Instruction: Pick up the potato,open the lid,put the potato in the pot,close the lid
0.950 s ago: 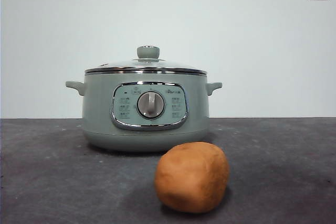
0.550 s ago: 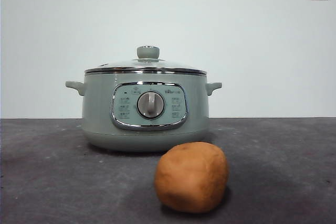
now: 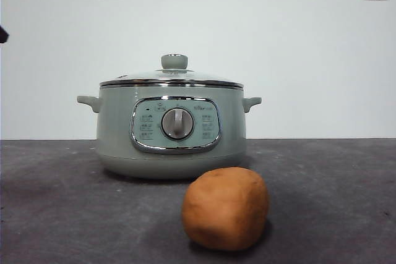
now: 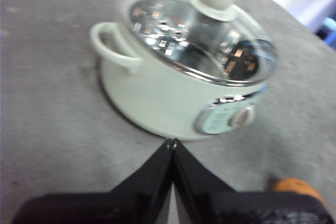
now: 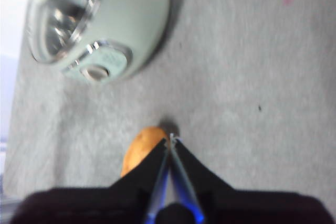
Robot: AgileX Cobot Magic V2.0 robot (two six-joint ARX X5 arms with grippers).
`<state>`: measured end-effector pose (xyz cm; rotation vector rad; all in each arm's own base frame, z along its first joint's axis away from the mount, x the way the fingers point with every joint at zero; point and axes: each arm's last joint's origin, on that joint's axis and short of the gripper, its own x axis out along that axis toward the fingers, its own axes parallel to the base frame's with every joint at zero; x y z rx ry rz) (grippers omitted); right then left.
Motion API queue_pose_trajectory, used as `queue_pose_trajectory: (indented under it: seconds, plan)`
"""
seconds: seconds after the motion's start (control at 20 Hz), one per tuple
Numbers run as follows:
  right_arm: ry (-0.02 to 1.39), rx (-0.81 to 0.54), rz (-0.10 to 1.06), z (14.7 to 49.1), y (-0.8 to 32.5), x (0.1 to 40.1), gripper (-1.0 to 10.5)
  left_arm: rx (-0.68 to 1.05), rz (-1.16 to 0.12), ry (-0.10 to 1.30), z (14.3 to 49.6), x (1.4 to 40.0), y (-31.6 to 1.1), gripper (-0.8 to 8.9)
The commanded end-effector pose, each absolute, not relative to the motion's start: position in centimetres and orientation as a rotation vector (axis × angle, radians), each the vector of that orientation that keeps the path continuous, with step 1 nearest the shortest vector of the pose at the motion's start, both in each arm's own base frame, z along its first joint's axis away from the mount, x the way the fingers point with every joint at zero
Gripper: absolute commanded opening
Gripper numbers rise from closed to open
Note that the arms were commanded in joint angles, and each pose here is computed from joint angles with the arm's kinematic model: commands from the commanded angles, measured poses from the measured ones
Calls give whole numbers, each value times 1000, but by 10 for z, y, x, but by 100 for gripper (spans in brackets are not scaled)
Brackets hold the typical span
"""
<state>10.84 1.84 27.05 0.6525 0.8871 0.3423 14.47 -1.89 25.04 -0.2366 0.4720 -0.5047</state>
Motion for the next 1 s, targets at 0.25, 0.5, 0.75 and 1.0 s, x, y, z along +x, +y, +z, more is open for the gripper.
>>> queue_pose_trajectory:
  seconds: [0.25,0.5,0.75,1.0]
  plan:
    - [1019,605,432,273,30,137,330,-284,-621,529,257,151,-22,-4]
    - [1208,490,454,265,67,165,371,-290,-637,536,258,151,-22,-4]
    - [1336,329,402,253,120,181,612,-294,-635,549,257,150,-22,-4]
    - [1412,286,325,246,167,188,598,-297,-634,559,256,151,-22,-4]
